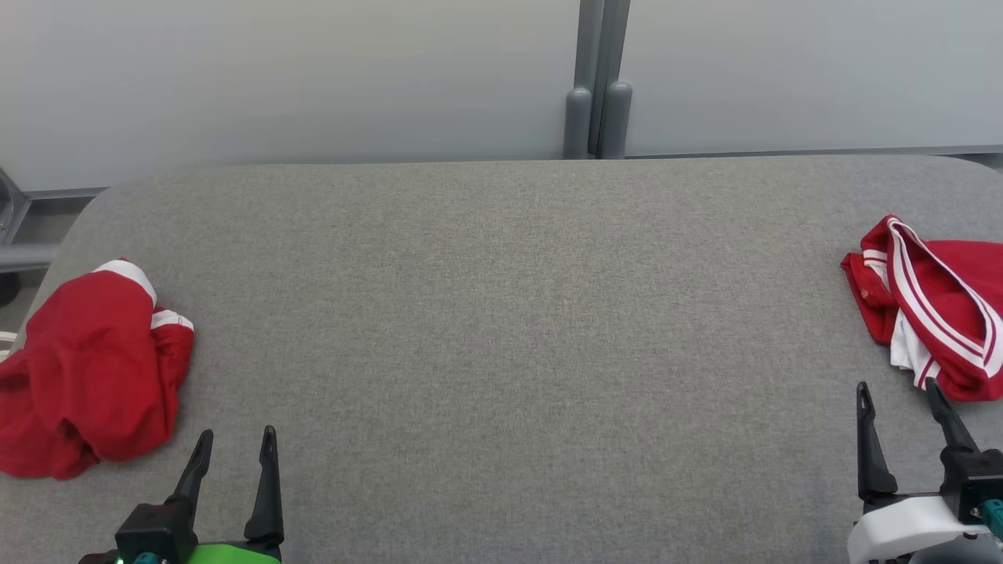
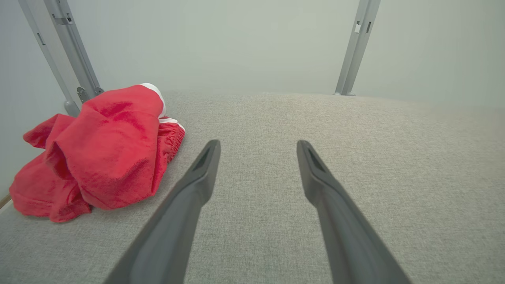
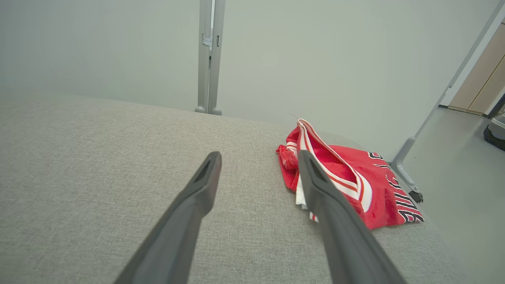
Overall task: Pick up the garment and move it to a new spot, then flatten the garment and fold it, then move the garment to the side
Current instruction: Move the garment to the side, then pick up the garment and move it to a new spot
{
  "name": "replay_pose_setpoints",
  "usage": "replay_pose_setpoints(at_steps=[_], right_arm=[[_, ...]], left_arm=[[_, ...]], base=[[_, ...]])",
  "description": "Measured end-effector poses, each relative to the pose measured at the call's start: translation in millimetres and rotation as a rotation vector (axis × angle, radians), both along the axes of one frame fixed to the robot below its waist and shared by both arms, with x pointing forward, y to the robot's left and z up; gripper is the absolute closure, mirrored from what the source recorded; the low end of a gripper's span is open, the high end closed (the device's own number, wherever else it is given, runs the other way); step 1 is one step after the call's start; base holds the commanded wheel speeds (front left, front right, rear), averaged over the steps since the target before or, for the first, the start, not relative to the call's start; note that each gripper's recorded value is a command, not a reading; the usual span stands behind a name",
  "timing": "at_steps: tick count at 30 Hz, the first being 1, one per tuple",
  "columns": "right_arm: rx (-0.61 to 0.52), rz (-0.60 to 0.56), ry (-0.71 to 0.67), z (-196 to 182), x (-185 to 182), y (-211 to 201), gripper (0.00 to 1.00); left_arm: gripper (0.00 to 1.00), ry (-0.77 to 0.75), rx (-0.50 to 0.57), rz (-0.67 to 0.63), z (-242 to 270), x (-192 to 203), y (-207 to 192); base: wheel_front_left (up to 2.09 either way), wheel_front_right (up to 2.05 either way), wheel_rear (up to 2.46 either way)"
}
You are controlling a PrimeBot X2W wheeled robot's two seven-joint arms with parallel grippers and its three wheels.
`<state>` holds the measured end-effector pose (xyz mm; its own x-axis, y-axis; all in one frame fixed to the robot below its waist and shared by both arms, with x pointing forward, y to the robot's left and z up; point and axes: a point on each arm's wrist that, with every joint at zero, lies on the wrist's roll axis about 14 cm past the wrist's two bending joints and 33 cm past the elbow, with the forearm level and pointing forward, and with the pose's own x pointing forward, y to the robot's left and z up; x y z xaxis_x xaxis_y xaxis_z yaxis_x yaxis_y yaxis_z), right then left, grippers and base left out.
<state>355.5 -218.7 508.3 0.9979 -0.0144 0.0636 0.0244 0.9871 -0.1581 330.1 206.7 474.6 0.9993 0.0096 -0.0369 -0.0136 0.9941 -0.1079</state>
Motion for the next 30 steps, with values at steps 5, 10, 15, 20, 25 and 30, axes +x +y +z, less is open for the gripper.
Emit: replay_pose_setpoints(at_steps=[5, 10, 15, 20, 25, 30], right_arm=[[0.043, 0.037, 0.024, -9, 1, 14, 0.0], [0.055, 0.068, 0.03, -11, 5, 25, 0.0], [0.059, 0.11, 0.021, -8, 10, 39, 0.0], [0.074, 0.188, -0.01, 3, 19, 65, 0.0], [0.092, 0.297, -0.011, 5, 25, 103, 0.0], [0.099, 0.424, -0.01, 8, 31, 147, 0.0]], left_arm=[[0.0, 0.001, -0.002, 0.008, -1, -4, 3], [0.0, 0.001, -0.008, 0.028, -2, -8, 10], [0.0, -0.007, -0.012, 0.064, 0, -14, 19], [0.0, -0.02, -0.018, 0.126, 3, -24, 36], [0.0, -0.014, -0.031, 0.209, 0, -46, 53], [0.0, -0.006, -0.039, 0.303, -5, -73, 73]], base=[[0.0, 0.0, 0.0], [0.0, 0.0, 0.0], [0.0, 0.0, 0.0], [0.0, 0.0, 0.0], [0.0, 0.0, 0.0], [0.0, 0.0, 0.0]])
